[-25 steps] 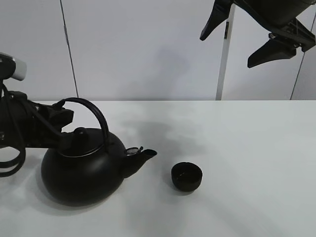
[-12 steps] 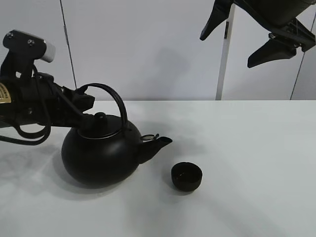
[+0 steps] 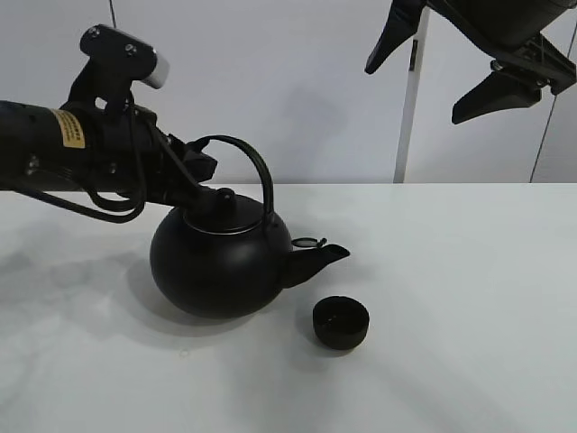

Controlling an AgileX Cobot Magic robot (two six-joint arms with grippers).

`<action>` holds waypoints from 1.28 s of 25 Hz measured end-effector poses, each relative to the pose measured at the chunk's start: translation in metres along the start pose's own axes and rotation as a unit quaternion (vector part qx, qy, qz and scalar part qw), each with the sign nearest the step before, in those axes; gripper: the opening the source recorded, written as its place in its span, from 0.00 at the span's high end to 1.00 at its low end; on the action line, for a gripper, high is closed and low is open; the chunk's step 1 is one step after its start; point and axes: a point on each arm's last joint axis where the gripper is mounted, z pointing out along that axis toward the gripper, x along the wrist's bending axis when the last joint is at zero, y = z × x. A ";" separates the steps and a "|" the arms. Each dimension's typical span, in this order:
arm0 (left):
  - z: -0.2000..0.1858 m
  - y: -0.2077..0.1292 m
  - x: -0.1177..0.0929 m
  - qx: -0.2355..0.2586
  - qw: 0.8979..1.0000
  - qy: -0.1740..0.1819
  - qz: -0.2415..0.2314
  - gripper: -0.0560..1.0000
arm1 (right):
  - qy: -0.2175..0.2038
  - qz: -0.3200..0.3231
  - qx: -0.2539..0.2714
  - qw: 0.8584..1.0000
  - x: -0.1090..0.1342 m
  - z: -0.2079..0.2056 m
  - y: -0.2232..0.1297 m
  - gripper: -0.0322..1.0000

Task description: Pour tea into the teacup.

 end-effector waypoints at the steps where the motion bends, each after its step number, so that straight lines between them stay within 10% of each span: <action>1: 0.002 0.003 -0.001 -0.001 1.000 -0.002 0.007 0.84 | 0.000 0.000 0.000 1.000 0.000 0.000 0.000 0.34; 32: 0.012 0.018 0.000 0.010 0.995 -0.008 0.100 0.85 | 0.000 0.000 0.000 1.000 0.000 0.000 0.000 0.34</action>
